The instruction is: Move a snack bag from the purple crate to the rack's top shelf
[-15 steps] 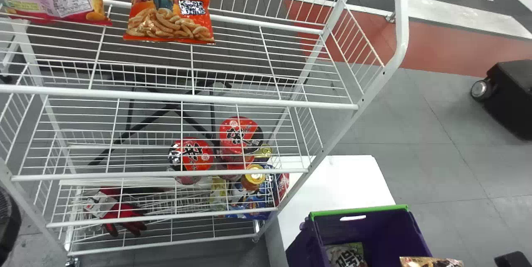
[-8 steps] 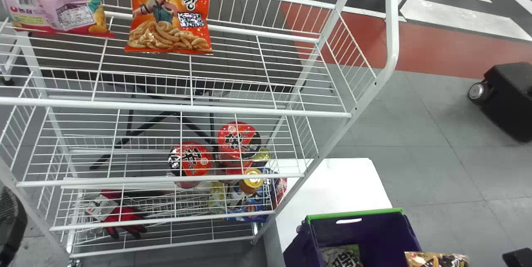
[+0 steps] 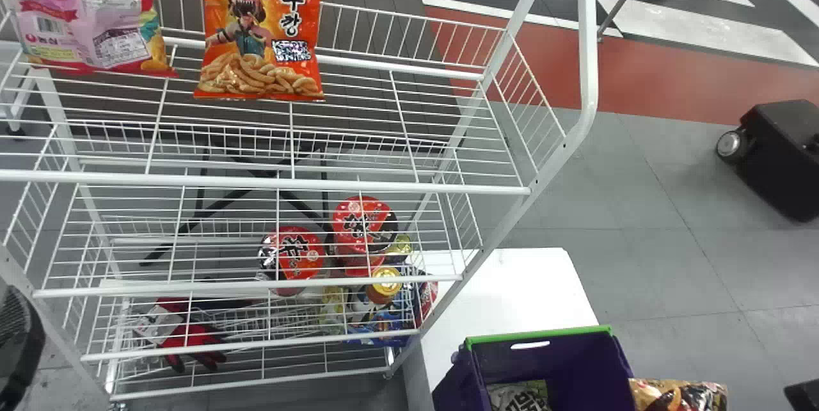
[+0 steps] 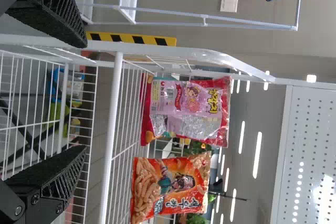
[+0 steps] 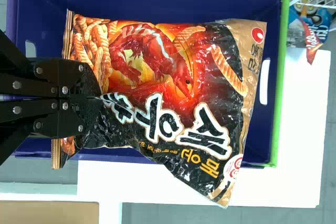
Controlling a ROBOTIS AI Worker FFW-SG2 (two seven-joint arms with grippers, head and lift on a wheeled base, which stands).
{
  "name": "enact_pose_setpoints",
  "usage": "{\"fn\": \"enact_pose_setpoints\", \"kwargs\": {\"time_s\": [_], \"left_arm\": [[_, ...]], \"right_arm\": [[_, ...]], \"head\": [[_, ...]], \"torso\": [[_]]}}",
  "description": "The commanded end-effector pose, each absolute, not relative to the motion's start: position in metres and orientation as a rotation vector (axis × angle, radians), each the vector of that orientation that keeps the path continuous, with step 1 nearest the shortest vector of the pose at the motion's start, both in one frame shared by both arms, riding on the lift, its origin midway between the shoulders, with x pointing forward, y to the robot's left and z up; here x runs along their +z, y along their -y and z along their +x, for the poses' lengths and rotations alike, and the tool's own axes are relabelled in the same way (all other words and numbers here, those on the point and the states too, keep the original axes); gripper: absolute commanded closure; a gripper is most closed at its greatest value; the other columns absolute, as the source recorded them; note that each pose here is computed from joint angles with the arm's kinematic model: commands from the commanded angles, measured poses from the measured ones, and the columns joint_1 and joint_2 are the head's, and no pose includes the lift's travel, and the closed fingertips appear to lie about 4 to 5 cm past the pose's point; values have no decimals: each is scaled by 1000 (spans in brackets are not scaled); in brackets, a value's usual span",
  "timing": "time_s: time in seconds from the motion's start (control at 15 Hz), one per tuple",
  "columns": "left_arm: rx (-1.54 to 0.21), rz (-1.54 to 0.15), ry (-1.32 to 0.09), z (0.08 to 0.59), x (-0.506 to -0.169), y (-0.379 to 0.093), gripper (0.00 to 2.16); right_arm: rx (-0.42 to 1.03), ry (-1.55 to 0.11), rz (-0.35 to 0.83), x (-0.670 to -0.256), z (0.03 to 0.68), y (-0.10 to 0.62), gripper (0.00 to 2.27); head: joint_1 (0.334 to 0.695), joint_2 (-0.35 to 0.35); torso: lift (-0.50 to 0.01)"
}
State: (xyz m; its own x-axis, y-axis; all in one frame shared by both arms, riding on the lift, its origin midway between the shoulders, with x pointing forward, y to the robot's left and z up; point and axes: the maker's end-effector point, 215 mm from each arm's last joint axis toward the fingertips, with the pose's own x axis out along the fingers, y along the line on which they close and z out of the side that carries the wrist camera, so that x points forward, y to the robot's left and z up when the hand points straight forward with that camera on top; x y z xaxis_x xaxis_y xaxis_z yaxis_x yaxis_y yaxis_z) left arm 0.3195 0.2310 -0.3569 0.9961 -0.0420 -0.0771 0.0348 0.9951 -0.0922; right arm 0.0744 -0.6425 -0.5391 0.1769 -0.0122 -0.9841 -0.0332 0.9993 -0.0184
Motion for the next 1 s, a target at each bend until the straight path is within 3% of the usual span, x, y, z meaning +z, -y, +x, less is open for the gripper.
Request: {"fn": "enact_pose_setpoints", "kwargs": {"time_s": [0.0,0.93], "left_arm": [[-38,-92,-77,320,-356,-231,137],[-39,-92,-75,318,-355,-229,137]], "right_arm": [[5,-1381,-34,-536,74,646,1528],[-13,-1334,-28,-521,84,652,1528]], "head": [[695,-350],[695,-350]], "torso": [[-91],[-35]]}}
